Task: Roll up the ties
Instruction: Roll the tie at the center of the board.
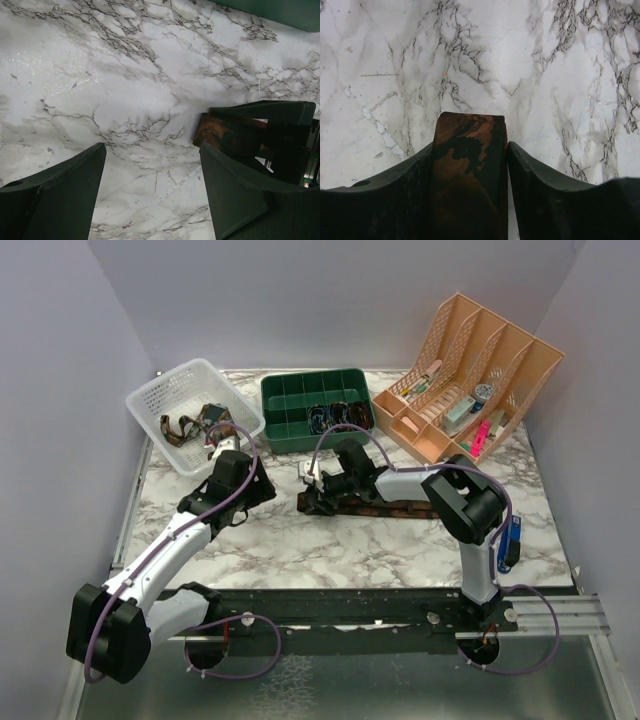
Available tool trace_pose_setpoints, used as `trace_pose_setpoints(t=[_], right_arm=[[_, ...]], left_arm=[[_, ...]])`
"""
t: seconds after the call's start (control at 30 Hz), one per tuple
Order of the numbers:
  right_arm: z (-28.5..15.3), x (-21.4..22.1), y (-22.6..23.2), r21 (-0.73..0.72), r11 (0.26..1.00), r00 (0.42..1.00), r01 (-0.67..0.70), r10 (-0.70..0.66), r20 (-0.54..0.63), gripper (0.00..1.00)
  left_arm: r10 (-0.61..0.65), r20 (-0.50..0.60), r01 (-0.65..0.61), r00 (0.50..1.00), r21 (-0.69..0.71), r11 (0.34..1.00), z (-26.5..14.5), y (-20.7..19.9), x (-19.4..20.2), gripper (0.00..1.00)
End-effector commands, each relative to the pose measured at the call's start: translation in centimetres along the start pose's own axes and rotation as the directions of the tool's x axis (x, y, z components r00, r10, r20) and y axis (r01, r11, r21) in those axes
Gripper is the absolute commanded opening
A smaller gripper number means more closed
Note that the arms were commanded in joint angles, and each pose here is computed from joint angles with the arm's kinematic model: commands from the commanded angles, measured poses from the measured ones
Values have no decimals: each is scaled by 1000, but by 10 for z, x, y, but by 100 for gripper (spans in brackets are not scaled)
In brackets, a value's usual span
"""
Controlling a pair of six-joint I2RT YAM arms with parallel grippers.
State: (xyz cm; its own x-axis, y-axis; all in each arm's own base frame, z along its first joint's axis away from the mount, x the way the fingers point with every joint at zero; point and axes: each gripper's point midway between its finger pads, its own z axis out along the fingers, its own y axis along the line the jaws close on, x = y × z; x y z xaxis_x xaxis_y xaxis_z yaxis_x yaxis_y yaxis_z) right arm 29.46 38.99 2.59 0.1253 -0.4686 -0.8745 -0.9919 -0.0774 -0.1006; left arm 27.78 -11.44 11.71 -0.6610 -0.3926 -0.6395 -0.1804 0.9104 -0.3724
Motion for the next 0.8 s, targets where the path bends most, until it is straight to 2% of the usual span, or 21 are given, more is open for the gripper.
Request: trace_pose_setpoints(t=[0.0, 0.13, 0.17, 0.23, 0.37, 0.43, 0.6, 0.77], right_arm=[[4, 21, 9, -22, 999, 999, -32, 32, -39, 54], [2, 14, 8, 6, 1000, 1000, -23, 23, -12, 45], [2, 12, 8, 8, 1000, 1000, -19, 19, -8, 47], [2, 10, 9, 10, 1000, 1000, -16, 16, -11, 66], [-1, 6, 11, 24, 1000, 1000, 12, -12, -10, 90], [-7, -6, 4, 68, 998, 1000, 15, -16, 13, 95], [-37, -55, -18, 228, 973, 996, -23, 1, 93, 98], [-84, -78, -41, 479, 852, 972, -214, 136, 193, 100]], left_arm=[[9, -23, -9, 1000, 8, 1000, 2, 2, 6, 77], [8, -29, -8, 1000, 9, 1000, 4, 2, 8, 77], [8, -31, -8, 999, 9, 1000, 4, 2, 9, 77], [8, -35, -8, 999, 11, 1000, 5, 1, 9, 77], [9, -50, -8, 999, 19, 1000, 8, 1, 13, 77], [5, -57, -3, 998, 36, 999, 9, -2, 16, 77], [-1, -70, 5, 998, 58, 998, 12, -7, 18, 77], [-2, -70, 6, 998, 58, 998, 14, -6, 18, 79]])
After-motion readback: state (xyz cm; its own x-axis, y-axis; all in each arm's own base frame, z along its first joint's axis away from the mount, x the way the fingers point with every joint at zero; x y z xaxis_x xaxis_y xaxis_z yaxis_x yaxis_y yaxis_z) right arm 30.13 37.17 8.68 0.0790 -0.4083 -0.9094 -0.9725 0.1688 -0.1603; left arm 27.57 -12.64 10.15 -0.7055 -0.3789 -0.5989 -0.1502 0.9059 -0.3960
